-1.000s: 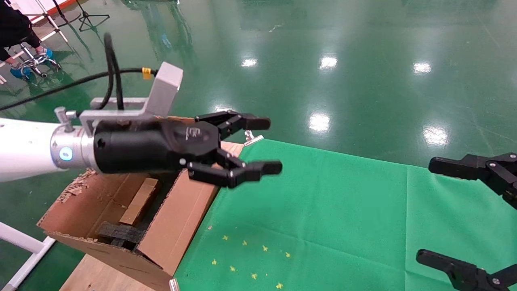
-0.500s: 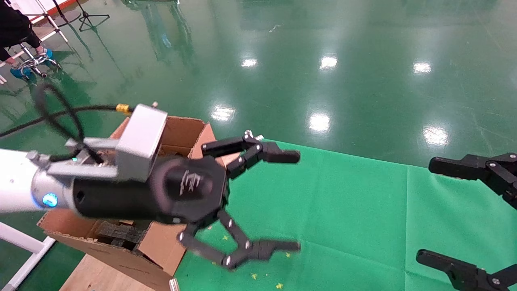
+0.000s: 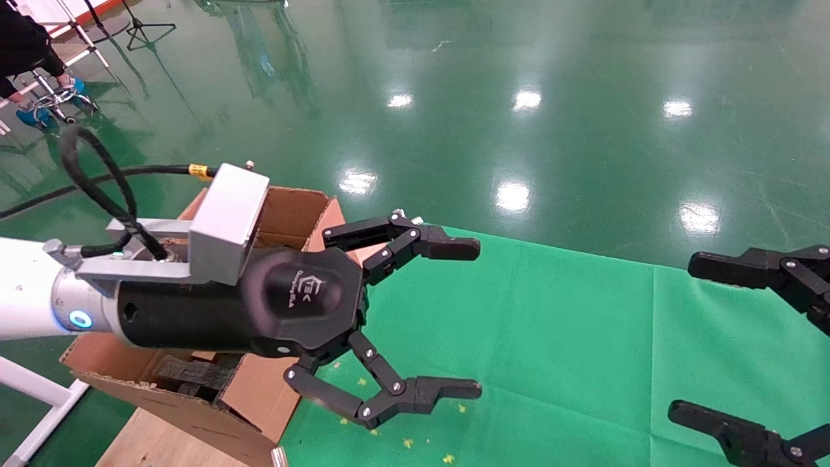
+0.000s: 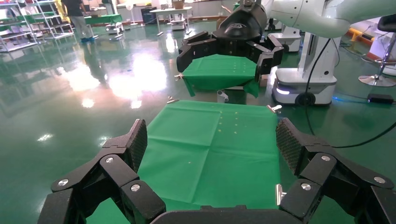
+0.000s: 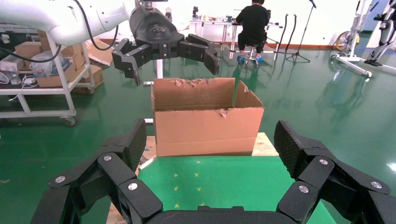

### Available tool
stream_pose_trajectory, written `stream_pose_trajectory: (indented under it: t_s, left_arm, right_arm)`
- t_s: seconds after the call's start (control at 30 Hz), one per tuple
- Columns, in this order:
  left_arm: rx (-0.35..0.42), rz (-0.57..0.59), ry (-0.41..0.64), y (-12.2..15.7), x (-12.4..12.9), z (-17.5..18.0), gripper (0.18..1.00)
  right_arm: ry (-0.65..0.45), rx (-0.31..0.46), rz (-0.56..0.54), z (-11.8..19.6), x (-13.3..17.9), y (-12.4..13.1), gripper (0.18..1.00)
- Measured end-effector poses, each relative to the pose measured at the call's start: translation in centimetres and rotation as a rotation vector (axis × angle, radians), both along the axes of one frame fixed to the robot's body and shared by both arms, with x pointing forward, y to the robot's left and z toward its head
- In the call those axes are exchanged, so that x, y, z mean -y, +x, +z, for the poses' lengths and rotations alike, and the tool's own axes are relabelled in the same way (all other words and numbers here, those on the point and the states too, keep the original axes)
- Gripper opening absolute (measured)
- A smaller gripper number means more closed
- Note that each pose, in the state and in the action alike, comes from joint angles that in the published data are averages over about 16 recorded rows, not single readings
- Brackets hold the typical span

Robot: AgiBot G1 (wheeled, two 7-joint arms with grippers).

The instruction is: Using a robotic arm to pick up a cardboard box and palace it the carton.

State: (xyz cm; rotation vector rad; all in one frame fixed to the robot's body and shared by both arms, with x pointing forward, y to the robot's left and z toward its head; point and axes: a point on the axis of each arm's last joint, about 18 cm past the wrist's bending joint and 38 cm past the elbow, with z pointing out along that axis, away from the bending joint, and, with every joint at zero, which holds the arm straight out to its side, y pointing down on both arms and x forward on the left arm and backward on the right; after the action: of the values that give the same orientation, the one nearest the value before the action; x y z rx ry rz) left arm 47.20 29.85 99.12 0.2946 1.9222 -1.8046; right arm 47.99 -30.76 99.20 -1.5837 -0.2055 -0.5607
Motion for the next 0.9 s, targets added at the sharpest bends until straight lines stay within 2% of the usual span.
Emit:
stream_pose_trajectory:
  t_s: [0.9]
  left_arm:
    - [-0.009, 0.014, 0.0, 0.38, -0.18, 0.11, 1.001]
  right_arm:
    - [0.0, 0.0, 0.0, 0.0, 0.0, 0.0, 1.001]
